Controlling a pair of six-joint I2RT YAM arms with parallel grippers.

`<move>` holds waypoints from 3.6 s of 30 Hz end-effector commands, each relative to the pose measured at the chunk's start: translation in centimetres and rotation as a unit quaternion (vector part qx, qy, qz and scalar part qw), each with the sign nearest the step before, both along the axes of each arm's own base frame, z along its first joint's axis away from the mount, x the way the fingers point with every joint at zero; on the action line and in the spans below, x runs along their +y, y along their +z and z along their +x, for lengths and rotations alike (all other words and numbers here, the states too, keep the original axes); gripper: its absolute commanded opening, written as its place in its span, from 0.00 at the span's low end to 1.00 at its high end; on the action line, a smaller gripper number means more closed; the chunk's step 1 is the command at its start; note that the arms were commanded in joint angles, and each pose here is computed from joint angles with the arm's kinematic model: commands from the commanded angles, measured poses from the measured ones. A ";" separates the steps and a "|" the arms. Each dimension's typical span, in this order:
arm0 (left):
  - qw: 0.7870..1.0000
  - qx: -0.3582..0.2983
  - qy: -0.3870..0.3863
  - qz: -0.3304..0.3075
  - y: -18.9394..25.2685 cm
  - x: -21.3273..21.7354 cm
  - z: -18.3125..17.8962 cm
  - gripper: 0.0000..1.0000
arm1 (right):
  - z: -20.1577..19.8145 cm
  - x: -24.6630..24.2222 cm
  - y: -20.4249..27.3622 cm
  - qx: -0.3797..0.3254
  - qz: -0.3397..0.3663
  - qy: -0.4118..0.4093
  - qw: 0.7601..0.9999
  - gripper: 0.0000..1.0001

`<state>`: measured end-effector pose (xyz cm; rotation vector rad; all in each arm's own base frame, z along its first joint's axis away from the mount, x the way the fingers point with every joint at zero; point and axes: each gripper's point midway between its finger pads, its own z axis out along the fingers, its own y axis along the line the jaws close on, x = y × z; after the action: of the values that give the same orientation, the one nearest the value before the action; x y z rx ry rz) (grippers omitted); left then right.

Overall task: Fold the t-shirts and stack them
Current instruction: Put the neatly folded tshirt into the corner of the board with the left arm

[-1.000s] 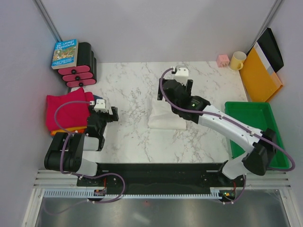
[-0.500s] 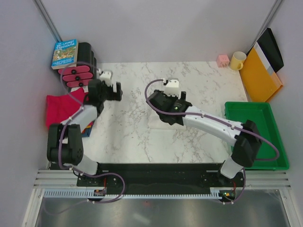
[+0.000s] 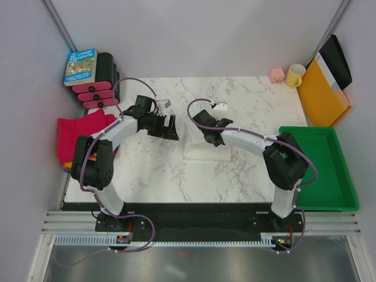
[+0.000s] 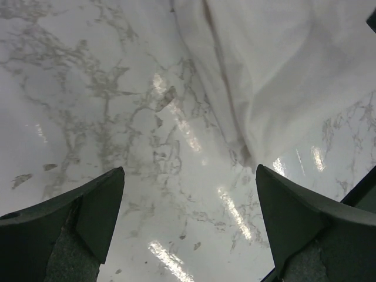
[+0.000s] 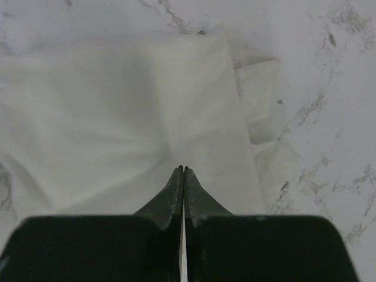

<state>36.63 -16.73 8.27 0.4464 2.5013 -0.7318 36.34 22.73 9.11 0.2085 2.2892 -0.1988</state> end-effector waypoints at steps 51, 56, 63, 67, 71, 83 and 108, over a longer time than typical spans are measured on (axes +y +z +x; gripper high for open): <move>0.986 0.117 0.050 0.105 -9.2 -4.0 -0.5 0.86 | 0.3 5.8 -9.7 0.078 0.121 0.013 0.989 0.00; 0.984 0.154 0.036 0.076 -10.3 -5.1 -1.6 0.80 | -0.5 5.8 -10.5 0.084 0.133 0.010 0.987 0.00; 0.982 0.176 0.024 0.062 -11.0 -5.7 -2.8 0.80 | -0.3 6.1 -10.4 0.082 0.137 0.013 0.987 0.00; 0.982 0.180 0.015 0.063 -11.1 -6.1 -3.6 0.70 | -0.2 6.6 -10.9 0.086 0.144 0.014 0.986 0.00; 0.981 0.182 0.008 0.062 -11.1 -6.1 -4.1 0.54 | -0.3 7.0 -11.2 0.090 0.150 0.015 0.984 0.00; 0.986 0.143 -0.012 0.082 -10.4 -5.4 -3.4 0.02 | -0.1 7.0 -10.5 0.081 0.149 0.016 0.985 0.00; 0.964 -0.144 -0.046 0.219 7.4 2.2 0.6 0.02 | -0.5 3.1 11.1 -0.128 0.152 0.067 0.978 0.57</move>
<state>36.56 -16.90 12.11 0.7556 2.4334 -0.2284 37.00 28.56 20.57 0.2280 2.0640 0.3346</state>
